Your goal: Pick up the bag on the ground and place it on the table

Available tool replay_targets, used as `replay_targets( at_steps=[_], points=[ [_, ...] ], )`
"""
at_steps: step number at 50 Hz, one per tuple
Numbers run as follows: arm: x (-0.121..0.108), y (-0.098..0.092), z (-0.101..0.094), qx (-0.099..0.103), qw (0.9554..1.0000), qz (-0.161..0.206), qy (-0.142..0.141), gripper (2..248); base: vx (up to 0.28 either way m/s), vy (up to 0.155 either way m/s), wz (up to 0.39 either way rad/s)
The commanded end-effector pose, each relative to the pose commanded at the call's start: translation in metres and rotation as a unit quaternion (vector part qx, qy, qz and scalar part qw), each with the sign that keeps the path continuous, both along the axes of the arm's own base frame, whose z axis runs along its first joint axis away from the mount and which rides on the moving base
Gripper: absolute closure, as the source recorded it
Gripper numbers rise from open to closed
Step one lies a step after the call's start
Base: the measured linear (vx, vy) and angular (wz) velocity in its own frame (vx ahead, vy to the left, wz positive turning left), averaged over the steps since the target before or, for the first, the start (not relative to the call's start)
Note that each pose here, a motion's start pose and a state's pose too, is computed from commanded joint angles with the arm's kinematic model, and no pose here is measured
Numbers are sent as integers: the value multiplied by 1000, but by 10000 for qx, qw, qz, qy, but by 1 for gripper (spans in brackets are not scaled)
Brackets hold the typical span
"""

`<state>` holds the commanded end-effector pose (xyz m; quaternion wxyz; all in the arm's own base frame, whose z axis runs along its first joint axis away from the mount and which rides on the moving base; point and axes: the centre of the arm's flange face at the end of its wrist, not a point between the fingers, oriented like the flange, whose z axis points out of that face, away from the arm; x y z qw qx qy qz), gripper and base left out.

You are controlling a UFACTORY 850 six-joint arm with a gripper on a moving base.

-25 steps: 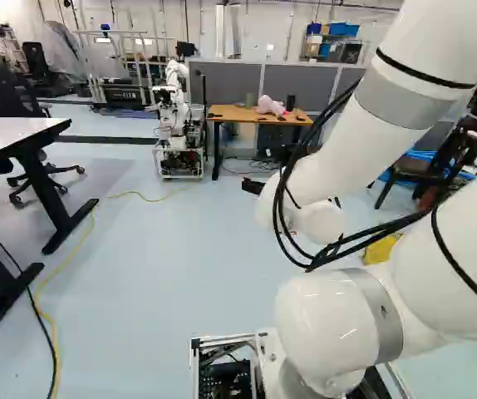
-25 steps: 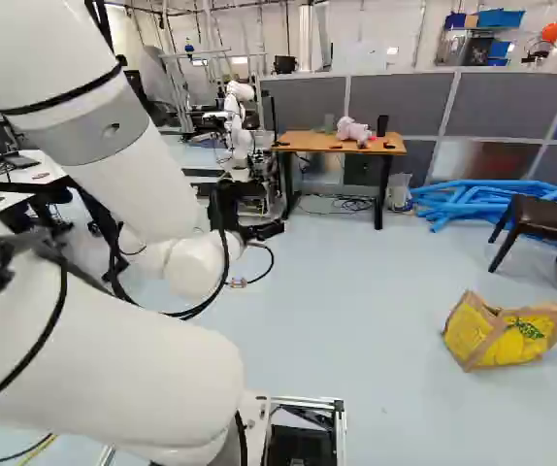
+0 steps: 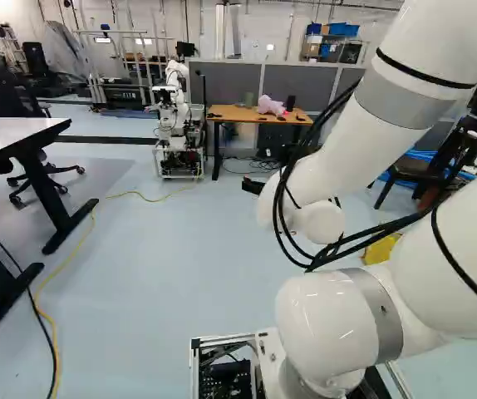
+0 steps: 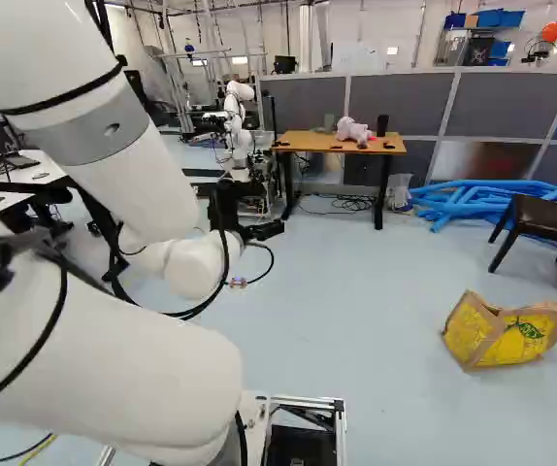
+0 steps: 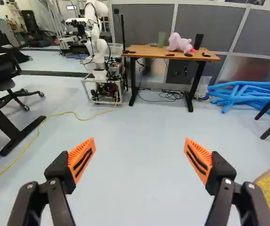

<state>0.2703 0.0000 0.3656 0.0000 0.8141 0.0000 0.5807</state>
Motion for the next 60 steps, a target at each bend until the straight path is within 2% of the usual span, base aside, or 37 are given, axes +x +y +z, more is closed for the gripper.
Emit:
replay_targets(
  at_steps=[9, 46, 60],
  points=[
    [0, 0, 0, 0, 10000, 0, 0, 3, 68, -57, -18],
    [0, 0, 0, 0, 10000, 0, 0, 3, 69, 2, -6],
    [0, 0, 0, 0, 10000, 0, 0, 3, 103, -43, -223]
  ],
)
